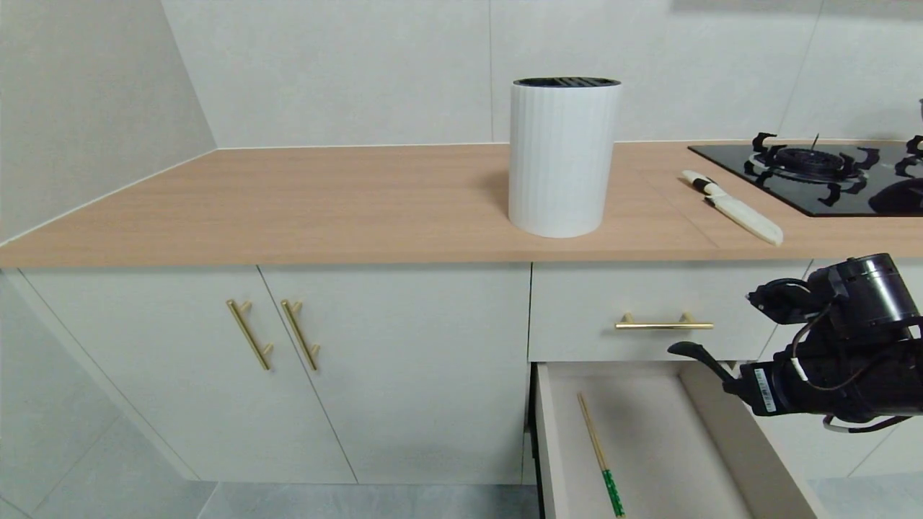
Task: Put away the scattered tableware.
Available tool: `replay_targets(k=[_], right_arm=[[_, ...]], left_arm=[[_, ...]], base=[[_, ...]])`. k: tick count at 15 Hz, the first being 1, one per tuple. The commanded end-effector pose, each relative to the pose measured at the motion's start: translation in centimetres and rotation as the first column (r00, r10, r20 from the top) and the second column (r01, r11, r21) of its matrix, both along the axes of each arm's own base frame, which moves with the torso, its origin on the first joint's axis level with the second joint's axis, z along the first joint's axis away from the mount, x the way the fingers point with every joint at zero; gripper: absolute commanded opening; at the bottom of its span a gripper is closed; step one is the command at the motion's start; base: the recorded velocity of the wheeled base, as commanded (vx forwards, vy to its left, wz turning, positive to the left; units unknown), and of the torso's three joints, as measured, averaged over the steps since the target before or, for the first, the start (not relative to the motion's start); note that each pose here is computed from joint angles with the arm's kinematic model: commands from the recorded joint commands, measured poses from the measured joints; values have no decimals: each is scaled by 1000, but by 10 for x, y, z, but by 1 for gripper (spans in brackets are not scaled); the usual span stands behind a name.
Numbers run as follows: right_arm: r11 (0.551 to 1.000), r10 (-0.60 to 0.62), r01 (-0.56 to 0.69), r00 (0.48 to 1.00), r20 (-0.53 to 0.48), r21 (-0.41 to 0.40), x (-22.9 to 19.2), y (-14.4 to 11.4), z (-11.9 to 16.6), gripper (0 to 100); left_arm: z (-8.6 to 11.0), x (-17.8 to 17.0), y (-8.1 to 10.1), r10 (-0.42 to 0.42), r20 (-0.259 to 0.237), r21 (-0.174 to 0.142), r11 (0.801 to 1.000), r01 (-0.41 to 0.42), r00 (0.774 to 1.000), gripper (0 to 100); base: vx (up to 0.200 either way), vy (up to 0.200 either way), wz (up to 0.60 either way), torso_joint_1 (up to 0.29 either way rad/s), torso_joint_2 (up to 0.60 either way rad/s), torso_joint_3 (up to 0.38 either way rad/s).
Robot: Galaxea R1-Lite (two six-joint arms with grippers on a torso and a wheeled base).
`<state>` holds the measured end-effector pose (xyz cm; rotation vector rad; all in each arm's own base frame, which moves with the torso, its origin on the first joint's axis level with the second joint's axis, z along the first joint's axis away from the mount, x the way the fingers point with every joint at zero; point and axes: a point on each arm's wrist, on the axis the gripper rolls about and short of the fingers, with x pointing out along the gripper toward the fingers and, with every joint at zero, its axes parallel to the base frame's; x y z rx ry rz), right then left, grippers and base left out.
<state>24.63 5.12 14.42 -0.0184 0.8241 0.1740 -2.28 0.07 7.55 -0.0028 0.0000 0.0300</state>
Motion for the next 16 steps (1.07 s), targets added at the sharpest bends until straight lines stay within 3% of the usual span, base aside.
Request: replay_targets(k=[1, 8, 14, 16], right_arm=[[1000, 0, 0, 1000, -18, -3, 2, 0, -5, 0], [1000, 0, 0, 999, -32, -6, 6, 1, -10, 0], [1000, 11, -11, 998, -60, -13, 9, 5, -18, 0], [999, -13, 9, 996, -90, -53, 14, 6, -28, 0]], left_arm=[[0, 0, 0, 1, 0, 0, 1000, -1, 1000, 100], [0, 0, 0, 1, 0, 0, 1000, -1, 1000, 100], [0, 0, 0, 1, 0, 0, 1000, -1, 1000, 100], [0, 0, 0, 1, 0, 0, 1000, -1, 1000, 100]], base=[[0, 0, 0, -154, 461, 310], [0, 0, 0, -103, 405, 294], [0, 0, 0, -10, 32, 13], [0, 0, 0, 0, 0, 0]])
